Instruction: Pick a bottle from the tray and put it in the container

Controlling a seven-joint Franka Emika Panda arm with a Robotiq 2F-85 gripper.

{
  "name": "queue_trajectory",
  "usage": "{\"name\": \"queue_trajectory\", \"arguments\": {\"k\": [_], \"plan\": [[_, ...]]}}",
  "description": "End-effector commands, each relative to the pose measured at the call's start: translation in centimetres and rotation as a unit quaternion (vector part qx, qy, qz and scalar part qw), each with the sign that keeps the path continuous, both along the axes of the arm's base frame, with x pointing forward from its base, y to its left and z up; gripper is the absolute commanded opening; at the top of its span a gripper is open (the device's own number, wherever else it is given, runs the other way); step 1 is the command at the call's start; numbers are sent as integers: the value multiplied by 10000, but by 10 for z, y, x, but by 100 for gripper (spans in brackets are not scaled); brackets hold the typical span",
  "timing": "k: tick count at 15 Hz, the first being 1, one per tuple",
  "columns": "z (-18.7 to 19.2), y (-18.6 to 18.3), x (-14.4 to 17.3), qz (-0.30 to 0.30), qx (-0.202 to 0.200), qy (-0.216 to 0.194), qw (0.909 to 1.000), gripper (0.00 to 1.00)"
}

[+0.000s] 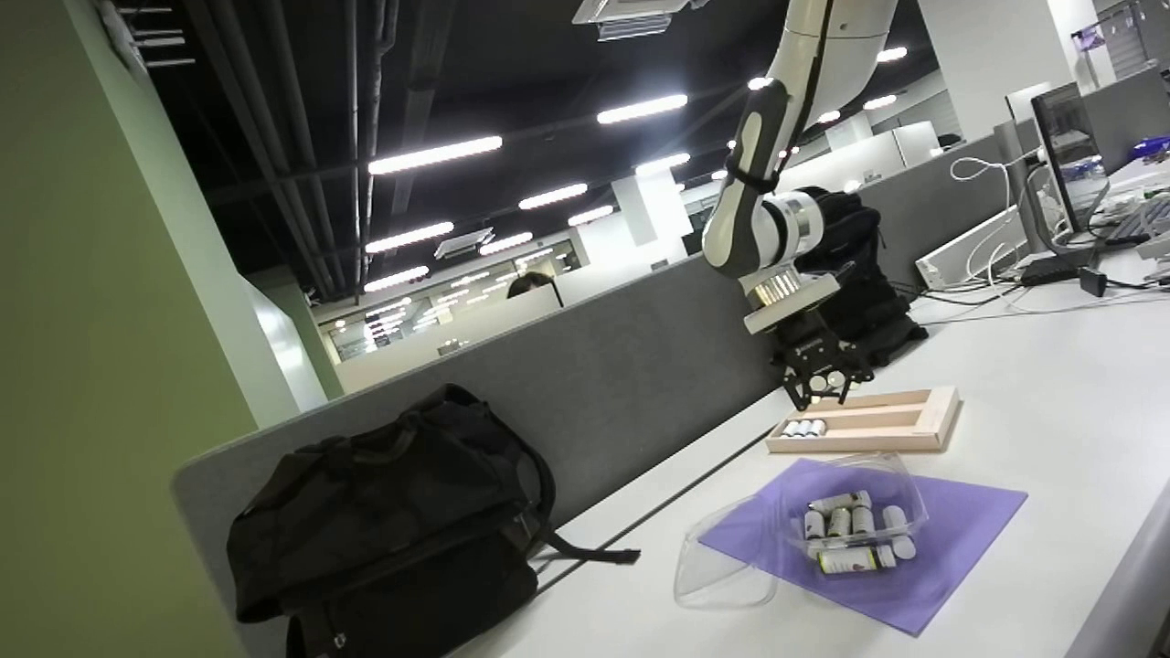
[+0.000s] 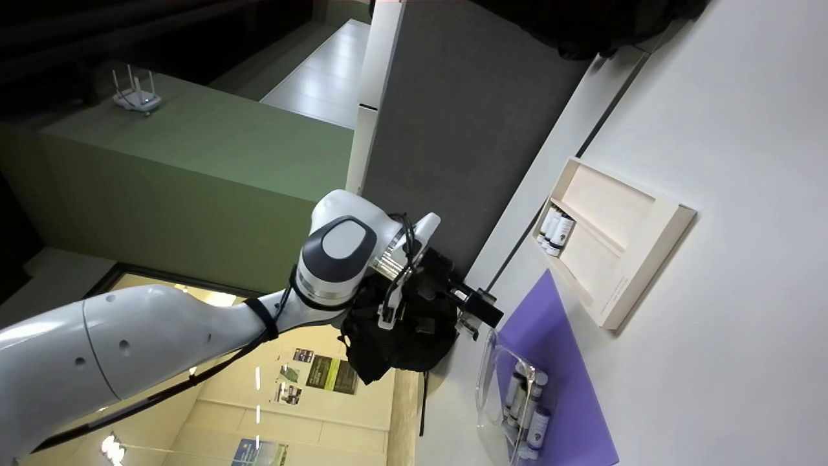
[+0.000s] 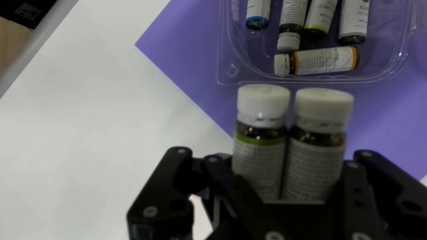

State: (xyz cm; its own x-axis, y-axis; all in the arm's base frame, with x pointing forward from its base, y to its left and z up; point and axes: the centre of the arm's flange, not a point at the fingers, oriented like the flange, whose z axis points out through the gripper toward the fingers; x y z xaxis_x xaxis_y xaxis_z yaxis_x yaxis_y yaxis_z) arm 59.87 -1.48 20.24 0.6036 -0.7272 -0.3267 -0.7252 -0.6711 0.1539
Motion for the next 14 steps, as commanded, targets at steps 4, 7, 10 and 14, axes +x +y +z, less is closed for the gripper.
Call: {"name": "queue_trajectory", "arguments": {"k": [4, 7, 10, 14], "plan": [[0, -1, 0, 3, 3, -2, 10000, 0], [-4, 41, -3, 624, 381, 389, 9966, 0], [-11, 85, -17, 1169, 556, 673, 9893, 0], [-28, 130, -31, 1654, 624, 908, 9800, 0]]}}
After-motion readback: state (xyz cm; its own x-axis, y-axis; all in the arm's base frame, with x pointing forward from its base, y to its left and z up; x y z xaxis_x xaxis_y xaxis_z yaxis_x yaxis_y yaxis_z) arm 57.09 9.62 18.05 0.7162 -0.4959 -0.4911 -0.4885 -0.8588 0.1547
